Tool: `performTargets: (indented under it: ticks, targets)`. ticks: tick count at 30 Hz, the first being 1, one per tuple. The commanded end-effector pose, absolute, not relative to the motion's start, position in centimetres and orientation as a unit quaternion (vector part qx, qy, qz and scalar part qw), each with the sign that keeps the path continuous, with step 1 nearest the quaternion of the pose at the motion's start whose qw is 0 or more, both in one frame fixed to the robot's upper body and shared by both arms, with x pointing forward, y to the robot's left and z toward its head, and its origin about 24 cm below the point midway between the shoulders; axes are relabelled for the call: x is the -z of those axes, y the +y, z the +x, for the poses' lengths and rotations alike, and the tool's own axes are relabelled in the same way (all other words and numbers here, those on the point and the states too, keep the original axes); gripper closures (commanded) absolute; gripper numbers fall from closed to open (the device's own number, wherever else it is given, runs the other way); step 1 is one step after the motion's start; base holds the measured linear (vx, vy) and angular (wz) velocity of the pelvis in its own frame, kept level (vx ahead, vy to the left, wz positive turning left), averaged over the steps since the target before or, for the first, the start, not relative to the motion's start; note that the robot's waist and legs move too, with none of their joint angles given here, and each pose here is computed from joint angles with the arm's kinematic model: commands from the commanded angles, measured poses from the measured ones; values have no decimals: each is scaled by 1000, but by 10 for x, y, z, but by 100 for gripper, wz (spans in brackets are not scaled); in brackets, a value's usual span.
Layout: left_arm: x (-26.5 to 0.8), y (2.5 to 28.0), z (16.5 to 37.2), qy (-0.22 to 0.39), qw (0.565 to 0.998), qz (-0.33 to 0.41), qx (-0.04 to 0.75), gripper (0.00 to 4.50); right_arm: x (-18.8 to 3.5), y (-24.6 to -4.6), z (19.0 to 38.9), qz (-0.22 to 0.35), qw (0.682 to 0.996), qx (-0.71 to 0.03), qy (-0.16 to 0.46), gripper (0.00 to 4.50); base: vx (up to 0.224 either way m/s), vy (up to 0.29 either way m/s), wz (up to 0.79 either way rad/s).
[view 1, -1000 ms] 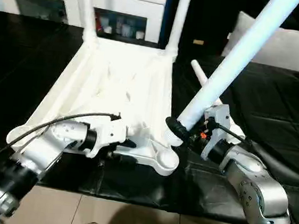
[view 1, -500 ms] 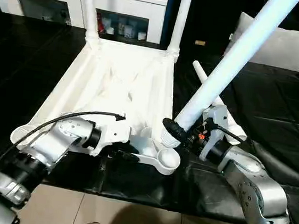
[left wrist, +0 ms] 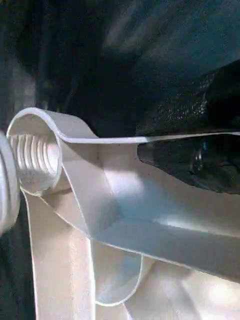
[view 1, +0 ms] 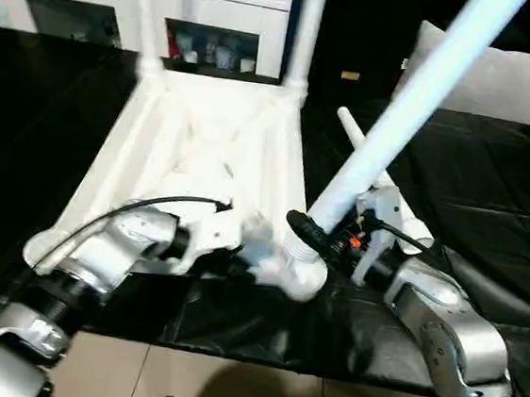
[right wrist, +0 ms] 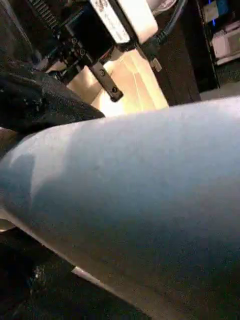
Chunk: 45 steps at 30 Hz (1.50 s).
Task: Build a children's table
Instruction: Insert table leg to table base
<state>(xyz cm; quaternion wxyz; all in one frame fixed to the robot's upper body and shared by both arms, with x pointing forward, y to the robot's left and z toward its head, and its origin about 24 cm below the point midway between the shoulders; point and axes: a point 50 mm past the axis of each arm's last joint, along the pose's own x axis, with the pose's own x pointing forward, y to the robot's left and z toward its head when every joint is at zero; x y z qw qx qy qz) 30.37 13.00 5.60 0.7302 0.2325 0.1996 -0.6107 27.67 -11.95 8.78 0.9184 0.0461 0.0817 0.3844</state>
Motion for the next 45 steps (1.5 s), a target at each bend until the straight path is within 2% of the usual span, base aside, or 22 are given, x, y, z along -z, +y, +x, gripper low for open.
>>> performTargets:
  ticks: [1, 8, 12, 24, 26, 29, 30, 45]
  targets:
    - [-56, 135, 306, 195, 764, 215, 576, 450, -95, -117, 282, 33, 924, -376, 64, 255, 0, 0, 0]
    - [-56, 129, 306, 191, 771, 218, 567, 450, -94, -118, 287, 41, 922, -377, 83, 255, 0, 0, 0]
    - [-55, 128, 303, 188, 764, 244, 567, 450, -95, -119, 289, 37, 916, -391, 89, 255, 0, 0, 0]
    - [-56, 128, 300, 184, 755, 238, 582, 450, -98, -123, 291, 28, 886, -447, 117, 255, 0, 0, 0]
    - [-56, 129, 301, 185, 755, 243, 580, 450, -95, -126, 291, 6, 881, -453, 135, 255, 0, 0, 0]
    - [-57, 129, 302, 184, 756, 243, 580, 450, -94, -129, 295, 16, 887, -440, 141, 255, 0, 0, 0]
    - [-59, 129, 302, 175, 752, 248, 585, 450, -90, -130, 297, 2, 886, -438, 150, 255, 0, 0, 0]
    - [-65, 124, 299, 147, 736, 247, 613, 450, -73, -126, 305, -10, 870, -452, 195, 255, 0, 0, 0]
